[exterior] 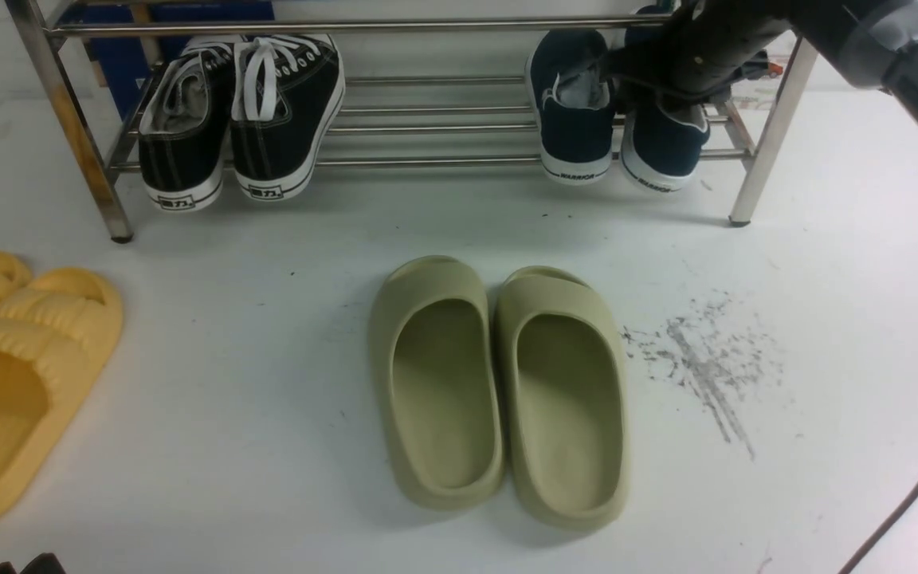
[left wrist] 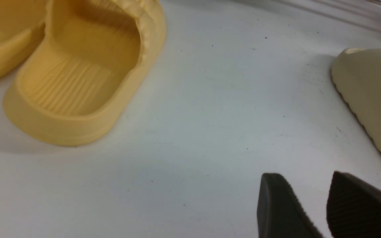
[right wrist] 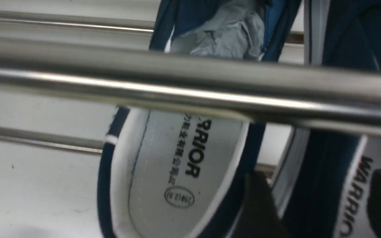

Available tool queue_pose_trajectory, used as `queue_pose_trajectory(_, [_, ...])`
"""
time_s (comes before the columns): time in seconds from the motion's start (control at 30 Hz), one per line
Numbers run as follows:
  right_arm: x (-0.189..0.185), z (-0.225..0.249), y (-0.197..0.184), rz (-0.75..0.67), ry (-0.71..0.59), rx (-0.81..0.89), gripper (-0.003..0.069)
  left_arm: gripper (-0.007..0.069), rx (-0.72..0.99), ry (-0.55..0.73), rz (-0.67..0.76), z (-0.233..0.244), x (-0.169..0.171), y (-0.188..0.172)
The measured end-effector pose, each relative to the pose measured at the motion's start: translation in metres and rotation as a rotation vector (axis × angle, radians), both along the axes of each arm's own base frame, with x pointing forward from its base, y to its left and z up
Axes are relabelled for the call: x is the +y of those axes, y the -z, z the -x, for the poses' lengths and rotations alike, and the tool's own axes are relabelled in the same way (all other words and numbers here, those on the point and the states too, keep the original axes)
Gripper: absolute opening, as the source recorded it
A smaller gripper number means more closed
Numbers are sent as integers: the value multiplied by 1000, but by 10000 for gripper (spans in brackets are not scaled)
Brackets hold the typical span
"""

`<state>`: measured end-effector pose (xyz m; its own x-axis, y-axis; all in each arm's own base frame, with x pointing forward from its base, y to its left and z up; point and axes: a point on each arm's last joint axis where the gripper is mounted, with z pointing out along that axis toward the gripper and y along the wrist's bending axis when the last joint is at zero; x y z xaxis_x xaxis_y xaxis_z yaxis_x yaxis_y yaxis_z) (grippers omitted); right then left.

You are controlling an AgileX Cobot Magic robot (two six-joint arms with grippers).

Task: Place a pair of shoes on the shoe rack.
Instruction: Use the right arm to put a shoe into the shoe rack

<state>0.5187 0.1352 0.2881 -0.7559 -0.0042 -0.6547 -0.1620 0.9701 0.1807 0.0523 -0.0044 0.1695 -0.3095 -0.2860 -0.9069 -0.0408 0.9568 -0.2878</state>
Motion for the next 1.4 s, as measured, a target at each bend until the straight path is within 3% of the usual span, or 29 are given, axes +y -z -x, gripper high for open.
queue_pose_trajectory(0.1, [-2,8,-13,18,-19,27,536,239,0,0,0,0,0,0])
queue_pose_trajectory(0.23, [-4,21,-24,86,-91,88,520,239,0,0,0,0,0,0])
queue_pose_trajectory(0.5, [-4,36,-33,136,-230,104,358,239,0,0,0,0,0,0])
queue_pose_trajectory(0.7, [-7,56,-49,131,-252,119,239,239,0,0,0,0,0,0])
queue_pose_trajectory(0.93, [-4,64,10,112,-290,314,120,239,0,0,0,0,0,0])
queue_pose_trajectory(1.1, [-7,45,45,115,-222,244,97,239,0,0,0,0,0,0])
queue_pose_trajectory(1.23, [-19,37,41,73,-116,212,95,239,0,0,0,0,0,0])
queue_pose_trajectory(1.4, [-27,32,26,51,-79,173,95,239,1,0,0,0,0,0])
